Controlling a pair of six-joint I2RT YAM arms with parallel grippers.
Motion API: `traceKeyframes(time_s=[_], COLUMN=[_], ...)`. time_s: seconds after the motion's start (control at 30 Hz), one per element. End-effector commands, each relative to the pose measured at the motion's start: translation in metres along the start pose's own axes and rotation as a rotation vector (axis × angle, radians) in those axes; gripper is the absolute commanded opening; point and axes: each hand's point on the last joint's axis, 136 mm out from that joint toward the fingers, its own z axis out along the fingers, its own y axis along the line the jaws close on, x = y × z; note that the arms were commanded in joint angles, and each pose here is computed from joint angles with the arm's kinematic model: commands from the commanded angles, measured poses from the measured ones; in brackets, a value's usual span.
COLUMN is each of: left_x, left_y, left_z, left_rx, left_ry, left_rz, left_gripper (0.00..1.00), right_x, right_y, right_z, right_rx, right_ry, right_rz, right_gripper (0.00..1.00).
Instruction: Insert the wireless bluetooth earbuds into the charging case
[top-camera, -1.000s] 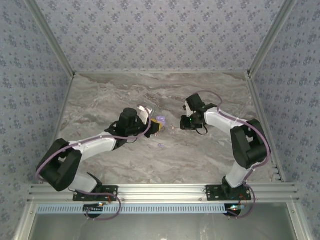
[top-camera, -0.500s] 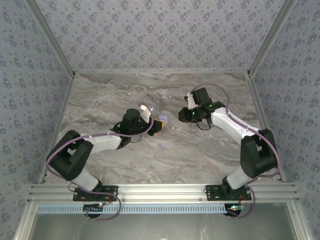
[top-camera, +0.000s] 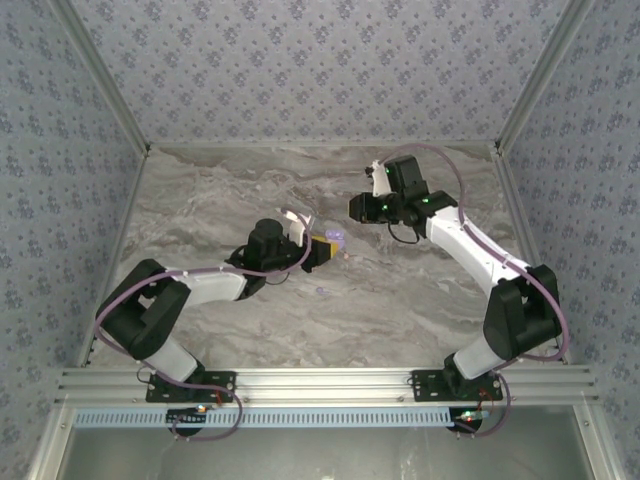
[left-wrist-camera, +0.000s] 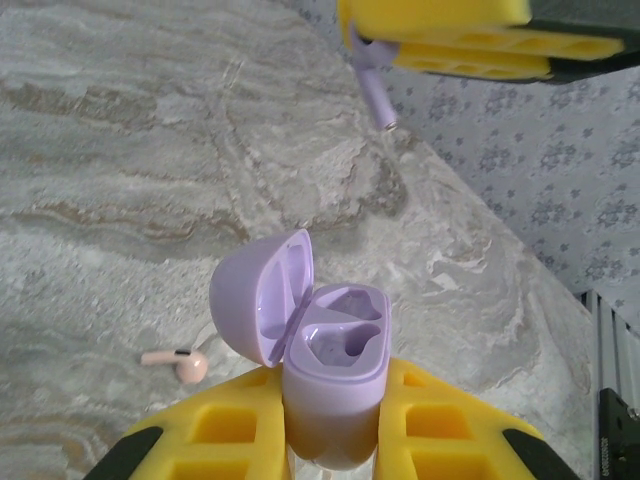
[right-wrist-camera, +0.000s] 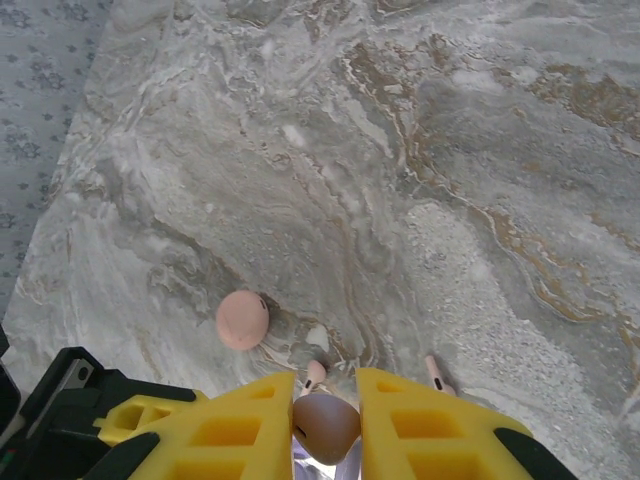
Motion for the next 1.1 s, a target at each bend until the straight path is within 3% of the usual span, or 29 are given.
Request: traceKeyframes(time_s=[0.0,0.47,1.07], left_x=[-0.025,-0.051,-0.054], left_y=[-0.02,-0.027,-0.023], left_z=[0.004,0.008,0.01], left_rx=[0.078,0.066,0.042], left_ry=[-0.076,-0.14,-0.148], left_rz=[0.022,-0.059,-0.098], left_gripper=[0.11,0.11,0.11], right_x=[-0.015,-0.019,-0.016], right_y=[0.025,0.047,0.053], right_z=[-0.015,-0.022,-0.02], right_rx=[-0.057,-0.101,-0.105], right_ry=[-0.052,-0.089,-0.084], right_rz=[-0.029,-0.074,-0.079], right_gripper=[0.22,0.22,0.22])
